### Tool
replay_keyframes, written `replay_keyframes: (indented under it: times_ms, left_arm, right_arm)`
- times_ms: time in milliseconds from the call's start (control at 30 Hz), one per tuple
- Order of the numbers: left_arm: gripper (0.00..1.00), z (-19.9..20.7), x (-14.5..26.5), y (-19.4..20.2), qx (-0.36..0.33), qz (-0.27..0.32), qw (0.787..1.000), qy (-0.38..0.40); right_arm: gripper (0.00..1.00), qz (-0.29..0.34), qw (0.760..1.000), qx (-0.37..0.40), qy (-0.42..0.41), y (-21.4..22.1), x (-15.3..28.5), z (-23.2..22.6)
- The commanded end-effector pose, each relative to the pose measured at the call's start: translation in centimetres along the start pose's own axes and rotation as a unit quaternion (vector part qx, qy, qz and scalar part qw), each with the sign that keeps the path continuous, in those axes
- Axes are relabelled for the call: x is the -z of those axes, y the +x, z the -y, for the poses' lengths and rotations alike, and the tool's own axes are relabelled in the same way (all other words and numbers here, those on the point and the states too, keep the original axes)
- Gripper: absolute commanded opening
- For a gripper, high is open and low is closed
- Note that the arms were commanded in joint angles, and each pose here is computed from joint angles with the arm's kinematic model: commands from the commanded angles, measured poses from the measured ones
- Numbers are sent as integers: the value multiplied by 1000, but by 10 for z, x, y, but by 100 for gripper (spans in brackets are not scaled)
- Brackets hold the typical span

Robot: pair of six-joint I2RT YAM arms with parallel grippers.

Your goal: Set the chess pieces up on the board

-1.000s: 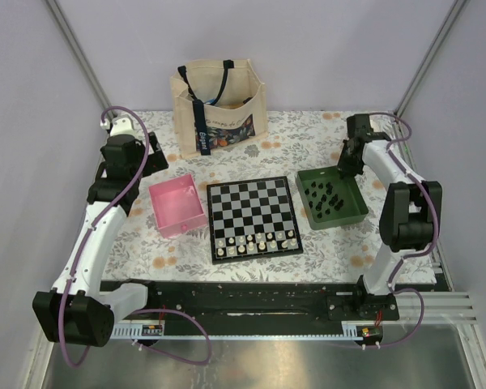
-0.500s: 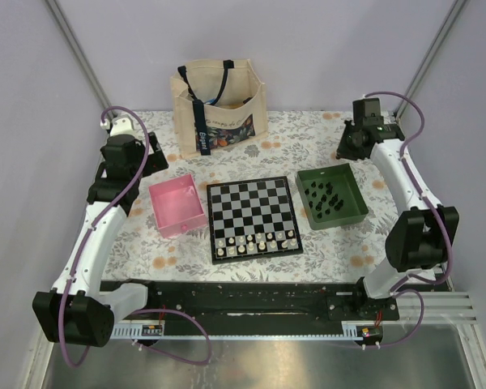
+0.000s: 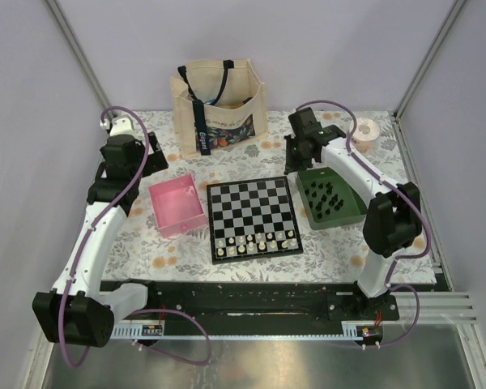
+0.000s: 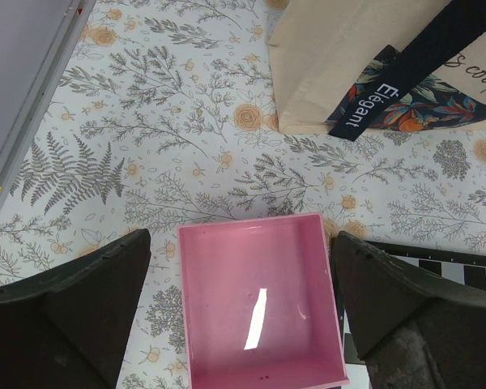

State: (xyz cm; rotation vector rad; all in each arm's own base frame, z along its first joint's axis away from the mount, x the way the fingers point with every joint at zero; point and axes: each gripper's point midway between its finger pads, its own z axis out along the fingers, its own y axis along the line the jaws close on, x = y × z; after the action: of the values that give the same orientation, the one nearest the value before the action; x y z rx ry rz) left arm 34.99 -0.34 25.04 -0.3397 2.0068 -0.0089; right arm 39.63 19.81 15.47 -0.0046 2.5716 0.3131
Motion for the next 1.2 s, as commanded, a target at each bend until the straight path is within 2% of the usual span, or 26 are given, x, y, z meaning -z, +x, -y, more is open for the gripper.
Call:
replay_keyframes:
  times_ms: [0, 200, 500, 1167]
  left_arm:
    - [99, 1, 7, -14, 2, 24, 1000, 7]
    - [99, 4, 6, -12, 1, 20, 1000, 12]
    - [99, 2, 6, -13, 0, 22, 1000, 7]
    - [99, 2, 5, -12, 0, 21, 1000, 8]
  right_arm:
    - [0, -22, 1000, 7, -16, 11, -16, -16]
    - [0, -57, 998, 18, 2, 32, -48, -11]
    - [0, -75, 997, 24, 12, 43, -76, -5]
    - [0, -91, 994, 29, 49, 56, -91, 11]
